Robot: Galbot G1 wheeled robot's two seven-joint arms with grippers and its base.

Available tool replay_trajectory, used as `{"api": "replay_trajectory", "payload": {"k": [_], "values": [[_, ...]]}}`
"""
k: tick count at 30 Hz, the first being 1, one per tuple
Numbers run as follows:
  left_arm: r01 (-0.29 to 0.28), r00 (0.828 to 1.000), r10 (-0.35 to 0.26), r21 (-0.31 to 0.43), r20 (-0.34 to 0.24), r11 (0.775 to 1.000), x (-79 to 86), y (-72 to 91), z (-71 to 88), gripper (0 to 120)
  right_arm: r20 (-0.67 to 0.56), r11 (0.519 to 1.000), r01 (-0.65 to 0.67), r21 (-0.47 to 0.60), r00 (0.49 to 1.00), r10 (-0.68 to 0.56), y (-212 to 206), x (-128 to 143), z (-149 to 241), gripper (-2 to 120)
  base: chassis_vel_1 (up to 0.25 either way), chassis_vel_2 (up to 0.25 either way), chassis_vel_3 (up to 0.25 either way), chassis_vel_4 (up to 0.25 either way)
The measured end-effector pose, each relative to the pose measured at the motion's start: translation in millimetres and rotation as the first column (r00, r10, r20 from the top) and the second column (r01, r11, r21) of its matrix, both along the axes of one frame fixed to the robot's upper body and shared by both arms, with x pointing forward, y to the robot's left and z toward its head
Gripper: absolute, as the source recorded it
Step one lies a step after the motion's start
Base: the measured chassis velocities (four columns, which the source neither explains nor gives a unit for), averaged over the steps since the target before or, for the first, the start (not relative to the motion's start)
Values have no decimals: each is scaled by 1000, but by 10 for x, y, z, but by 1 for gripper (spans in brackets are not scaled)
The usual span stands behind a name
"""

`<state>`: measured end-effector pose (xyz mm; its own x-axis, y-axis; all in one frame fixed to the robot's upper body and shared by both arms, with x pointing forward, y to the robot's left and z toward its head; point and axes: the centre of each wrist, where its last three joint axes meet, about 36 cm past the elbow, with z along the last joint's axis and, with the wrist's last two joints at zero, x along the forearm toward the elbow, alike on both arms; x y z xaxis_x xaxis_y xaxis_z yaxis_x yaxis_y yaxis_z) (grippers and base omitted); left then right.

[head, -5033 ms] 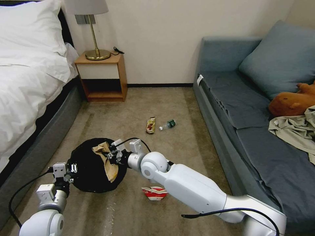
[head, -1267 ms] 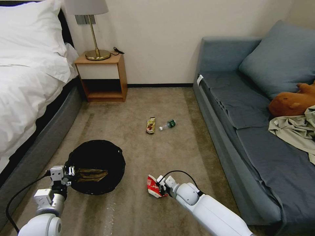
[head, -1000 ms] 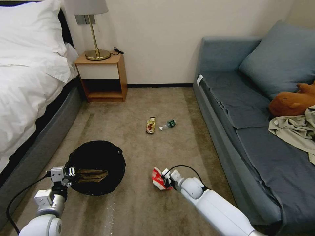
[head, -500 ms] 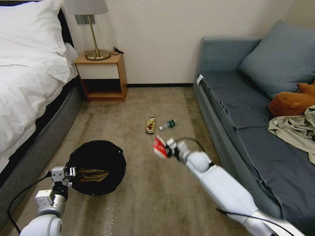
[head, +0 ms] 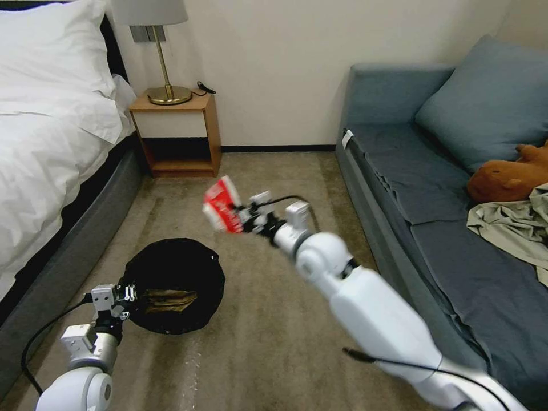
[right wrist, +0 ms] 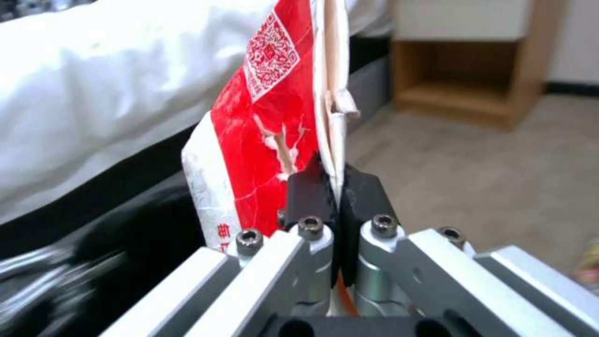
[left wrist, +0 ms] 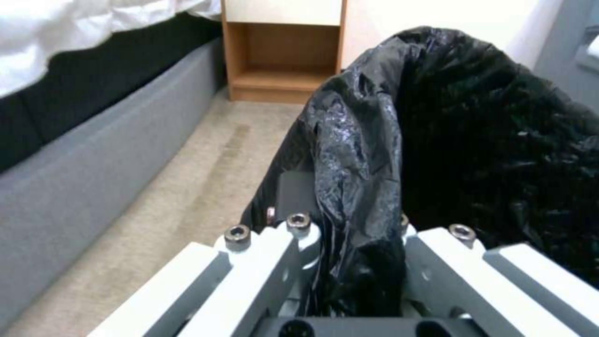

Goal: Pick up the trash bin, then pick up the garbage on the floor and place it into the trash bin.

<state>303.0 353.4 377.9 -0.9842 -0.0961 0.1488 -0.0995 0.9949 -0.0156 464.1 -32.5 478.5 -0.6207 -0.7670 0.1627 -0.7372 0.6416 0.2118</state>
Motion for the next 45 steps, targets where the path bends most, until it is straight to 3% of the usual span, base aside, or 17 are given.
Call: {"api": "replay_trajectory", "payload": {"k": [4, 7, 14, 18, 24, 27, 33, 34, 40, 44, 45], "values": [[5, 1000, -5, -16, -2, 1000, 13, -17, 7, 4, -18, 999, -30, -14, 999, 30, 156, -151, -116, 0, 0, 0, 0, 0], [9, 1000, -9, -26, 0, 1000, 11, -21, 26, 4, -54, 997, -40, -64, 998, 37, 370, -313, -455, 0, 0, 0, 0, 0], [11, 1000, -11, -37, 4, 999, -6, -4, 26, 4, -99, 993, -13, -117, 995, 2, 500, -449, -745, 0, 0, 0, 0, 0], [18, 1000, -17, -66, 6, 998, -15, -31, 4, 4, -114, 991, 1, -131, 993, -16, 582, -545, -859, 20, 0, 0, 0, 0], [13, 1000, -13, -59, 0, 998, -25, -46, -36, 4, -113, 993, -2, -117, 993, -12, 605, -599, -845, 36, 0, 0, 0, 0], [4, 1000, -4, -42, 1, 999, -35, -42, -63, 4, -97, 995, -3, -101, 995, -7, 606, -632, -793, 53, 0, 0, 0, 0], [-16, 1000, 16, -27, 3, 999, -56, -9, -95, 4, -76, 997, 19, -81, 997, -25, 558, -583, -730, 70, 0, 0, 0, 0], [-29, 1000, 29, -15, 5, 999, -81, 9, -116, 4, -62, 997, 30, -71, 997, -35, 524, -532, -707, 78, 0, 0, 0, 0], [-71, 997, 71, 29, 20, 997, -99, 64, -166, 4, -34, 994, 106, -36, 994, -107, 449, -299, -653, 98, 0, 0, 0, 0], [-88, 996, 88, 32, 24, 996, -73, 97, -174, 4, -25, 989, 146, -20, 989, -147, 388, -152, -586, 100, 0, 0, 0, 0], [-97, 995, 96, 33, 27, 995, -51, 115, -178, 4, -12, 982, 186, -13, 982, -186, 296, -11, -516, 100, 0, 0, 0, 0]]}}
